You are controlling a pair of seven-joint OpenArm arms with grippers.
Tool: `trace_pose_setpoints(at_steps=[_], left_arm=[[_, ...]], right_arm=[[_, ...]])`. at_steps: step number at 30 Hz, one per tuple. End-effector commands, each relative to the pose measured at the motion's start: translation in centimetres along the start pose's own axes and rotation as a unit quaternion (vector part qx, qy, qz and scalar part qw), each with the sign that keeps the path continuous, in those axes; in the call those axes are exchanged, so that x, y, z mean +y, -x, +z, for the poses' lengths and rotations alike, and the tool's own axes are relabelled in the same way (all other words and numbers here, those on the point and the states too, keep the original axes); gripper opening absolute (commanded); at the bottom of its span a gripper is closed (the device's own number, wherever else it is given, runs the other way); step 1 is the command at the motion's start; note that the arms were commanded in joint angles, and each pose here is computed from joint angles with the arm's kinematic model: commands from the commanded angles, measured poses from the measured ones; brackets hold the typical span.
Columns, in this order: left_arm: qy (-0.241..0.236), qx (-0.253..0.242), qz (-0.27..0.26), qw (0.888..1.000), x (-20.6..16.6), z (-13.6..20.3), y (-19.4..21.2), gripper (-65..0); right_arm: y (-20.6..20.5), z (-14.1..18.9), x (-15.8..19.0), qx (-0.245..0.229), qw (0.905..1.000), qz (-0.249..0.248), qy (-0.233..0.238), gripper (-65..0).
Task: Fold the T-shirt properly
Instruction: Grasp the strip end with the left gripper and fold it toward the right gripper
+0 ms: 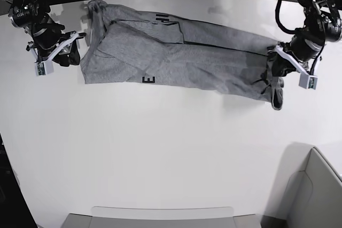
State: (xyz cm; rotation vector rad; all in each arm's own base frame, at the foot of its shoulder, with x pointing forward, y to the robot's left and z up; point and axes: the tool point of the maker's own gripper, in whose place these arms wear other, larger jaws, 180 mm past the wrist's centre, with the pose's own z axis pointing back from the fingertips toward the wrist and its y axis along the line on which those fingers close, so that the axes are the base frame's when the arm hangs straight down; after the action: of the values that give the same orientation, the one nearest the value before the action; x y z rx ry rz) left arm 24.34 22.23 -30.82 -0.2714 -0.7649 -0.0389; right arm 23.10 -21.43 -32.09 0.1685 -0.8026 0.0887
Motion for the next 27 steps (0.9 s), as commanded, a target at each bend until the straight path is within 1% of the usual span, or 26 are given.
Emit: trace_pose_setpoints(at_steps=[1,8,15,17,21,22,27], left_arm=[[0.015,-0.016,-0.008,1.000,-1.1,-0.1,-0.8,-65.0],[0.072,0.007,0.009,0.997,-5.4,-1.9,1.4,-65.0],[0.132,0.016,0.019,0.991,-10.1,-3.3,2.5,-65.0],[0.141,0.015,0.026,0.990,-10.8,-3.5,2.5,-65.0],[0.126,0.020,0.090,0.988,-10.7,-3.8,2.6,-65.0],[0.127,0.022,0.096,0.987,-10.8,-3.9,2.6,-65.0],[0.157,0.040,0.082,0.983,-13.3,-4.3,3.3,-65.0]], right_arm=[[-1.3,0.4,0.1,-0.021,0.9997,0.009,-0.002,-46.4],[-1.3,0.4,0.1,-0.021,0.9997,0.009,-0.002,-46.4],[-1.3,0.4,0.1,-0.021,0.9997,0.009,-0.002,-46.4],[-1.3,0.4,0.1,-0.021,0.9997,0.009,-0.002,-46.4],[-1.3,0.4,0.1,-0.021,0.9997,0.009,-0.002,-46.4],[-1.3,0.4,0.1,-0.021,0.9997,0.009,-0.002,-46.4],[-1.3,0.4,0.1,-0.021,0.9997,0.009,-0.002,-46.4]])
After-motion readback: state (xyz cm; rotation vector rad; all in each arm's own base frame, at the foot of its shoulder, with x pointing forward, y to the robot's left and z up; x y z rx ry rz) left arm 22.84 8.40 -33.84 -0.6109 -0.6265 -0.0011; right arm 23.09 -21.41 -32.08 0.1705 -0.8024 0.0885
